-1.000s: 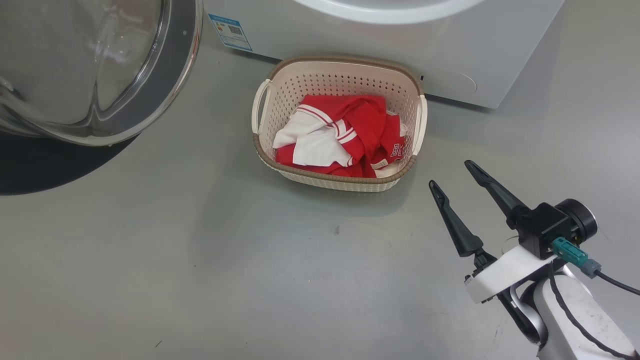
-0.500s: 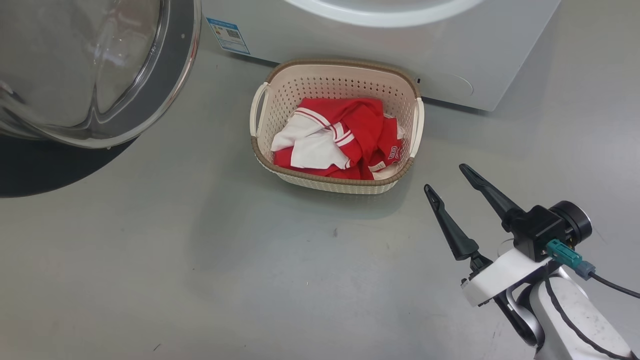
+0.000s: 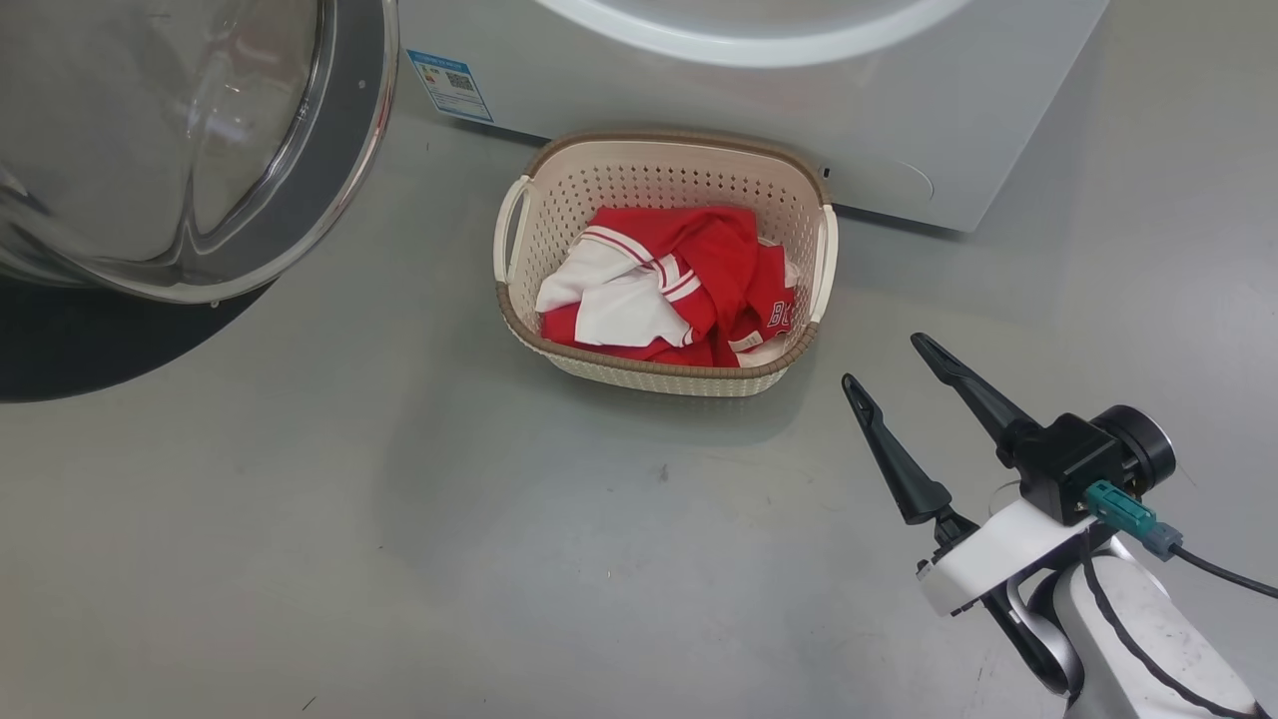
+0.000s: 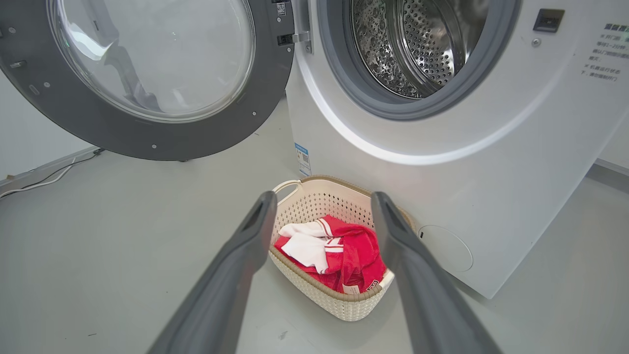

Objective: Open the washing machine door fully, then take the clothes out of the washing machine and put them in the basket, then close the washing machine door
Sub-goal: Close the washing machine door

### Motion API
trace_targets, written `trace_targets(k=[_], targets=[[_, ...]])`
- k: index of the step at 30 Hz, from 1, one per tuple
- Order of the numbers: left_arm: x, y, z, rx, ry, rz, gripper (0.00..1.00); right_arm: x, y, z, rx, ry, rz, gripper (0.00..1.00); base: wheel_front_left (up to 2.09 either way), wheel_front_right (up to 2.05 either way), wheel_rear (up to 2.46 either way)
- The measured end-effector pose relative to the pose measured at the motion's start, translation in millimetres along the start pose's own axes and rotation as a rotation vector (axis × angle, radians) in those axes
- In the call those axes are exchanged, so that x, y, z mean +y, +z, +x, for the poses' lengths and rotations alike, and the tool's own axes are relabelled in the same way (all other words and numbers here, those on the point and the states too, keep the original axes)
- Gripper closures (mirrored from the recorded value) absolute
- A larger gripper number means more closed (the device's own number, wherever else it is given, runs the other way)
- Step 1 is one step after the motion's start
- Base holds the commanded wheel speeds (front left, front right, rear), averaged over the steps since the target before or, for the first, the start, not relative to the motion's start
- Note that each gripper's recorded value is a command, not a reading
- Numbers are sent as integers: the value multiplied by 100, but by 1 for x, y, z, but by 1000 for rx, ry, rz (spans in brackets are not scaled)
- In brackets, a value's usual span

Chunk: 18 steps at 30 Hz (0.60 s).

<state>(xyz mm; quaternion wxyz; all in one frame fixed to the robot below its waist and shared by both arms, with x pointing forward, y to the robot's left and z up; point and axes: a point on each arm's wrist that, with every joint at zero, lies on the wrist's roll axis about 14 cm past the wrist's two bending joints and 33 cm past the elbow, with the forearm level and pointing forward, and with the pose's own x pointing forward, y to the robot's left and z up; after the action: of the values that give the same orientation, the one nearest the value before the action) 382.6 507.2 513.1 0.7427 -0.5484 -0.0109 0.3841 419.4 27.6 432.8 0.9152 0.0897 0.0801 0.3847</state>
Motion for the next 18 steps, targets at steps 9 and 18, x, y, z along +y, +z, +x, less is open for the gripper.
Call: trace_targets(k=[9, 18], targets=[[-6, -11, 0, 75, -14, -9, 100, 0, 1, 0, -2, -2, 0, 0, 0, 0, 0], [-4, -18, -2, 142, -14, -30, 100, 0, 2, 0, -3, 1, 0, 0, 0, 0, 0]])
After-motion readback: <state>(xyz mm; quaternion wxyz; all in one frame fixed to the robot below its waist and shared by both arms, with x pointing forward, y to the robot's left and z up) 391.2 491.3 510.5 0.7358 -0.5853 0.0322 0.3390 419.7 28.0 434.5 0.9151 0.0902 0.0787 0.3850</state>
